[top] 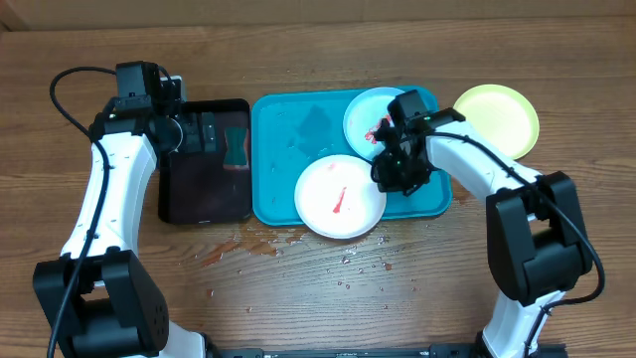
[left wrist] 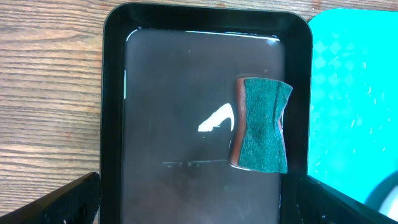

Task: Clean dirty plates on tray and stack at the side

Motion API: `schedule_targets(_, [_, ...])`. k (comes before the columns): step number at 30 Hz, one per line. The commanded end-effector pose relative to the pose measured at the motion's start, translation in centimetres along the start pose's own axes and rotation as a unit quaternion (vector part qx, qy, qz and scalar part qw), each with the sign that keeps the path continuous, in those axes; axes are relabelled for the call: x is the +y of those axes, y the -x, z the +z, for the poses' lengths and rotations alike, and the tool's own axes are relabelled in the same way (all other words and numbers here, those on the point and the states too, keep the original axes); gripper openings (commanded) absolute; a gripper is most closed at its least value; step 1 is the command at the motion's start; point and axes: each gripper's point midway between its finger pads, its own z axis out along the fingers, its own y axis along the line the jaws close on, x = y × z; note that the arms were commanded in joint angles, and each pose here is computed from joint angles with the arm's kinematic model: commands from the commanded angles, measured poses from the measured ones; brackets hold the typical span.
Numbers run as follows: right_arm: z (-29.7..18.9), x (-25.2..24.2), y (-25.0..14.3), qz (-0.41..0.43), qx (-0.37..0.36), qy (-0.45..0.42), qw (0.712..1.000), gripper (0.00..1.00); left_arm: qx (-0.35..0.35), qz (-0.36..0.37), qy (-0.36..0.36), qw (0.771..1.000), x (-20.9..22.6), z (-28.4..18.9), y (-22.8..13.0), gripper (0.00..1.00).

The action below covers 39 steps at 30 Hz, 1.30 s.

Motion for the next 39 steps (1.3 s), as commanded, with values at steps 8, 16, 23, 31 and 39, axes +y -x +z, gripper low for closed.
schedule_targets(8, [0.0,1.9,4.3,-0.039,-0.085,0.03,0.995,0.04,-0.004,-0.003,-0.012,1.0,-0.7,-0.6,0.0,1.0])
schedule_targets(16, [-0.5,4.9,7.5,-0.085,-0.156,0.058,0.982,0.04,0.009,-0.012,-0.016,1.0,-1.1,-0.6,-0.6,1.0])
schedule_targets(23, [0.6,5.7,8.4,-0.093,-0.172,0.054,0.979,0.04,0.018,0.005,-0.026,0.999,-2.9,-0.6,-1.2,1.0])
schedule_targets(31, [0.6,4.6,9.6,-0.043,-0.195,0.029,0.98,0.04,0.02,0.03,-0.031,0.999,-5.6,-0.5,-1.6,1.0])
schedule_targets(39, [0.6,4.5,9.6,-0.034,-0.195,0.028,0.98,0.39,0.02,0.022,-0.034,0.999,-6.2,-0.5,-1.6,1.0])
